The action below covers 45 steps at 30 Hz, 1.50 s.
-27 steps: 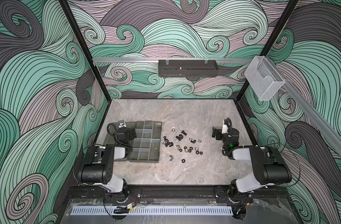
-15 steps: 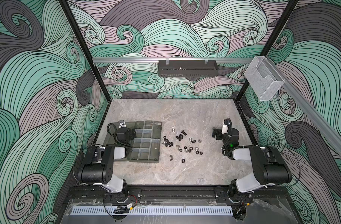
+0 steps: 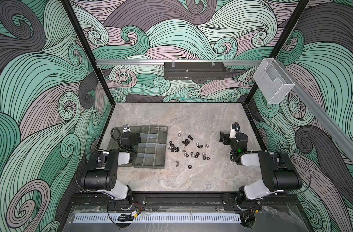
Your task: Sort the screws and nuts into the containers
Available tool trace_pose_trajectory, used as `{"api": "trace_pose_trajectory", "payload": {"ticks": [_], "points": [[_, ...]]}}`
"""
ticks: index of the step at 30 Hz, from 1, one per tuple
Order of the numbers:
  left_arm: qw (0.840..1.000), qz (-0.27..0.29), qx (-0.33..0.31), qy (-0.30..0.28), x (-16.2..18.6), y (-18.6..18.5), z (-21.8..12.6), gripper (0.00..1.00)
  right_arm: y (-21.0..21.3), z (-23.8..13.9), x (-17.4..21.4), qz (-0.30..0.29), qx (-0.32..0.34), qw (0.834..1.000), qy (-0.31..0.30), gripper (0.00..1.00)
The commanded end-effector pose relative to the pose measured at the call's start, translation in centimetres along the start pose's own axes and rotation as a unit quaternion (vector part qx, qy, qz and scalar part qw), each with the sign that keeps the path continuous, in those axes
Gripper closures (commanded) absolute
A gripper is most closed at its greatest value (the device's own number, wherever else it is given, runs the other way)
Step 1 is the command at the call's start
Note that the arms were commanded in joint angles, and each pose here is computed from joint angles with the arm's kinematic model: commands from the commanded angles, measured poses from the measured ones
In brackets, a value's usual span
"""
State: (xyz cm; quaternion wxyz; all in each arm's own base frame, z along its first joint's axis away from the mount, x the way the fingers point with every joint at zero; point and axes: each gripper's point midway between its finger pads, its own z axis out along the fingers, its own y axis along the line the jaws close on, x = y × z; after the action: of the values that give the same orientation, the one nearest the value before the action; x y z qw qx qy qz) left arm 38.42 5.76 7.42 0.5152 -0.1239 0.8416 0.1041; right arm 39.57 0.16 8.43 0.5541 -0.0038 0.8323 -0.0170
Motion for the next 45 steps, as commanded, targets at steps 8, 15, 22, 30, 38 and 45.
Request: {"api": "trace_pose_trajectory", "payload": {"ticks": [8,15,22,30,38,45], "points": [[1.0,-0.007,-0.002,-0.015,-1.4,0.0,-0.1,0.01,0.6,-0.2,-0.9,-0.017,-0.007,1.0,-0.017,0.01],[0.999,-0.021,-0.018,-0.02,-2.0,0.7,-0.8,0.01,-0.2,-2.5,-2.5,-0.017,0.034,0.998,-0.043,0.01],[0.998,-0.034,-0.044,-0.029,-3.6,2.2,-3.0,0.03,-0.5,-5.1,-4.6,0.066,0.048,0.997,0.014,0.01],[0.996,-0.061,0.059,-0.02,-6.4,-2.2,-6.7,0.18,8.6,-9.4,-7.9,0.057,-0.127,0.99,0.028,0.01],[0.946,0.109,0.283,0.115,-4.0,-17.1,-14.0,0.33,19.9,-13.3,-2.5,-0.012,-0.314,0.946,0.075,0.01],[0.858,0.248,0.367,0.26,3.3,-22.2,-18.6,0.49,25.0,-16.8,-1.6,-0.037,-0.448,0.892,0.043,0.01]]}}
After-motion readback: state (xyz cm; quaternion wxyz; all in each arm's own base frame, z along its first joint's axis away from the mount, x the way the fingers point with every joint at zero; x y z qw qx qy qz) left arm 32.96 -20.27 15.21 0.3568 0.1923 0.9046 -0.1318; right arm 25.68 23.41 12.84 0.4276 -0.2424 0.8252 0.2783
